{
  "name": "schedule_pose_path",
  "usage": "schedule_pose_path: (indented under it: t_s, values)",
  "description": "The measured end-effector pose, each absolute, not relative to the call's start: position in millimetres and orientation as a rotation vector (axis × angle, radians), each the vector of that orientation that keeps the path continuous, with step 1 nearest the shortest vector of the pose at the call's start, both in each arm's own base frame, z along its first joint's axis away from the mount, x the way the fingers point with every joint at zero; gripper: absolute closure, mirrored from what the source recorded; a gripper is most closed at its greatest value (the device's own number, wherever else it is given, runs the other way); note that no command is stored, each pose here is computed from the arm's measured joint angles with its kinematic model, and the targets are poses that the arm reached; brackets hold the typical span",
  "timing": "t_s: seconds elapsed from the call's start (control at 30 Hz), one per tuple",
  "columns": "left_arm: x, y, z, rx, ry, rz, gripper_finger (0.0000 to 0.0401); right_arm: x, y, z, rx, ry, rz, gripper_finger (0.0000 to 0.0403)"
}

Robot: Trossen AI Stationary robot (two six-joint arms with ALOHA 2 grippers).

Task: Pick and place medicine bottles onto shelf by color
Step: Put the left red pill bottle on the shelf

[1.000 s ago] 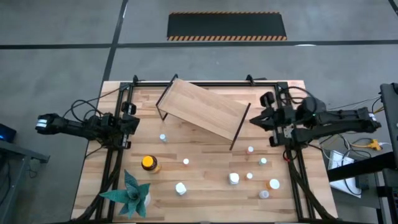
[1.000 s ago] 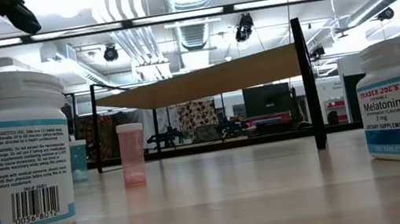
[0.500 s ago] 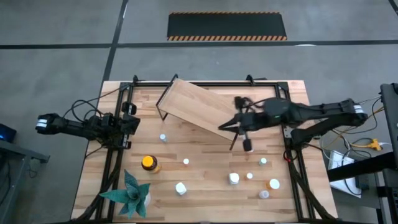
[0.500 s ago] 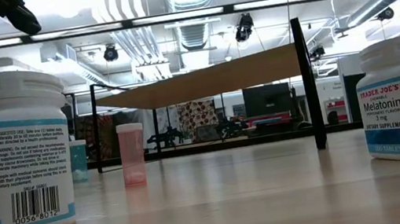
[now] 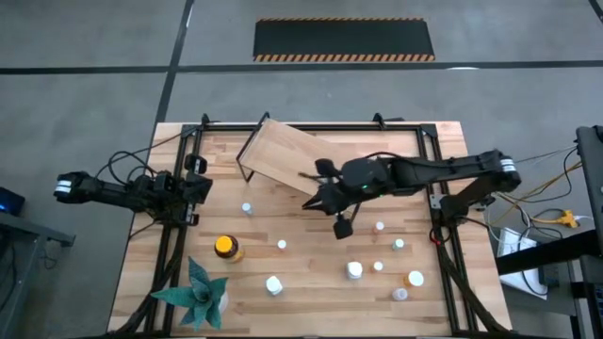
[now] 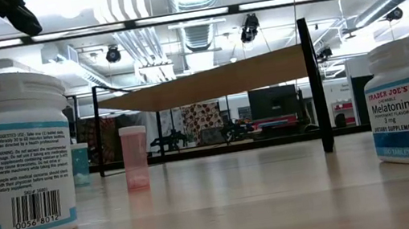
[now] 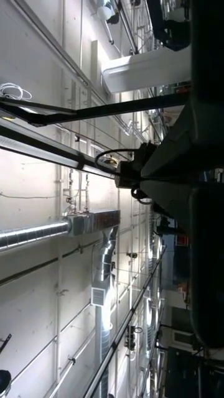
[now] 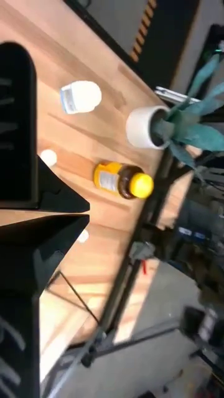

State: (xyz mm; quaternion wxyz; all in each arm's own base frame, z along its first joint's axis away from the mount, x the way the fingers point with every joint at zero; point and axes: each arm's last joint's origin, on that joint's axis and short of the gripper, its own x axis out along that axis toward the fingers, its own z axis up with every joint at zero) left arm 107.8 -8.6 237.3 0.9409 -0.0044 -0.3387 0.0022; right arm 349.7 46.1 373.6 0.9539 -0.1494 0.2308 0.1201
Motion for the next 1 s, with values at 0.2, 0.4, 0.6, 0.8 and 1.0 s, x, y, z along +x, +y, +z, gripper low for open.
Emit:
schedule_pose_path:
  t_s: [0.2, 0.4, 0.6, 0.8, 1.0]
  values:
    - [108, -9, 237, -0.009, -0.692, 0.004, 0.0399, 374, 62, 355, -0.327, 0.526, 0.208, 0.0394]
    - [108, -9, 237, -0.009, -0.692, 0.004, 0.0399, 396, 84, 338, -0.336, 0.605, 0.126, 0.0381]
    - [108, -9, 237, -0.009, -0.692, 0.004, 0.0399, 421, 100, 327, -0.298, 0.704, 0.139, 0.0307]
    - [108, -9, 237, -0.009, -0.688, 0.004, 0.0399, 443, 105, 299, -0.302, 0.921, 0.134, 0.0222]
    - [108, -9, 237, -0.009, -0.688, 0.004, 0.0399, 461, 109, 268, -0.331, 1.029, 0.146, 0.0167]
